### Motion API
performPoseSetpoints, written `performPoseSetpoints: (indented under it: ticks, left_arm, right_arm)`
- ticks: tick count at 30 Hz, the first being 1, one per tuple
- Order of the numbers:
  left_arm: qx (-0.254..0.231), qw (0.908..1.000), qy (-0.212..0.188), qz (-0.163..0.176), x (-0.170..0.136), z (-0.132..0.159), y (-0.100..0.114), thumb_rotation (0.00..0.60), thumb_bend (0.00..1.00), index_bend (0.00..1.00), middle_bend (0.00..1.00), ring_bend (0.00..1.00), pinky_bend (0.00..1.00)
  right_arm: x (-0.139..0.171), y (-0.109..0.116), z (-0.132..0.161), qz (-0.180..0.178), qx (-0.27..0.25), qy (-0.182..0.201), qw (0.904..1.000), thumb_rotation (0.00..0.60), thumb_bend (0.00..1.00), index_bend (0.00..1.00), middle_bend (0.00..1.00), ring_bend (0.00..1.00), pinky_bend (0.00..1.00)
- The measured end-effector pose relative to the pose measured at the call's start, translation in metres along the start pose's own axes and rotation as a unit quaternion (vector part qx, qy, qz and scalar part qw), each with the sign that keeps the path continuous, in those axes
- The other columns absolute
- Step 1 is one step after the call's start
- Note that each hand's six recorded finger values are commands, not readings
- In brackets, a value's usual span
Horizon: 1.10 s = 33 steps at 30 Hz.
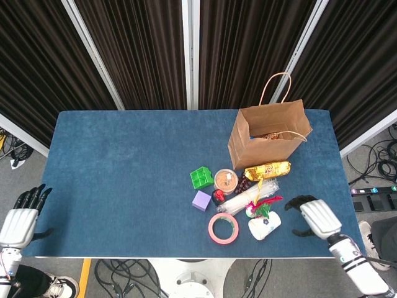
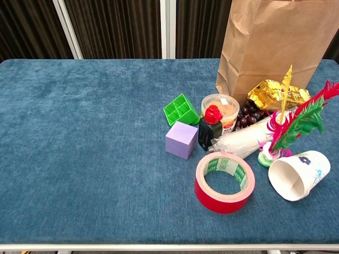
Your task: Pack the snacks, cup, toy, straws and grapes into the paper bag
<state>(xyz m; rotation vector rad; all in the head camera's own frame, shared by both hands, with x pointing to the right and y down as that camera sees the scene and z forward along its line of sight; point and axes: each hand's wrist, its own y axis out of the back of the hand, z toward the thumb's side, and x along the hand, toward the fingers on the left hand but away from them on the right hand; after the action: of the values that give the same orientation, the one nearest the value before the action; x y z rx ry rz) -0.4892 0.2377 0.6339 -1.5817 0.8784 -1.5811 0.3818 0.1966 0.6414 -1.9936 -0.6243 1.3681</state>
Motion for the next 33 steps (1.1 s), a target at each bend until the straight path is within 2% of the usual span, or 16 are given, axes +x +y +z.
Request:
performPoseSetpoints:
  ticks: [7, 16, 24, 33]
  left_arm:
    - [0.000, 1.0000, 0.007, 0.000, -0.001, -0.005, 0.000, 0.600, 0.05, 0.07, 0.04, 0.00, 0.11]
    - [0.002, 1.0000, 0.008, 0.003, -0.002, -0.010, 0.001, 0.600, 0.05, 0.07, 0.04, 0.00, 0.11]
    - [0.002, 0.9999, 0.012, 0.005, -0.004, -0.016, 0.000, 0.600, 0.05, 0.07, 0.04, 0.00, 0.11]
    - [-0.001, 0.9999, 0.015, 0.006, -0.004, -0.020, -0.001, 0.600, 0.05, 0.07, 0.04, 0.00, 0.11]
  right_arm:
    - [-0.014, -0.017, 0.015, 0.018, 0.045, 0.033, 0.9983, 0.600, 0.00, 0.41, 0.37, 0.25, 0.21]
    - [-0.029, -0.023, 0.032, 0.022, 0.080, 0.060, 0.9948, 0.600, 0.00, 0.41, 0.36, 0.18, 0.14]
    - [-0.040, -0.032, 0.043, 0.033, 0.080, 0.070, 0.9939, 0.600, 0.00, 0.38, 0.31, 0.13, 0.11]
    - [-0.047, -0.047, 0.046, 0.049, 0.082, 0.070, 0.9929, 0.600, 0.00, 0.37, 0.30, 0.13, 0.11]
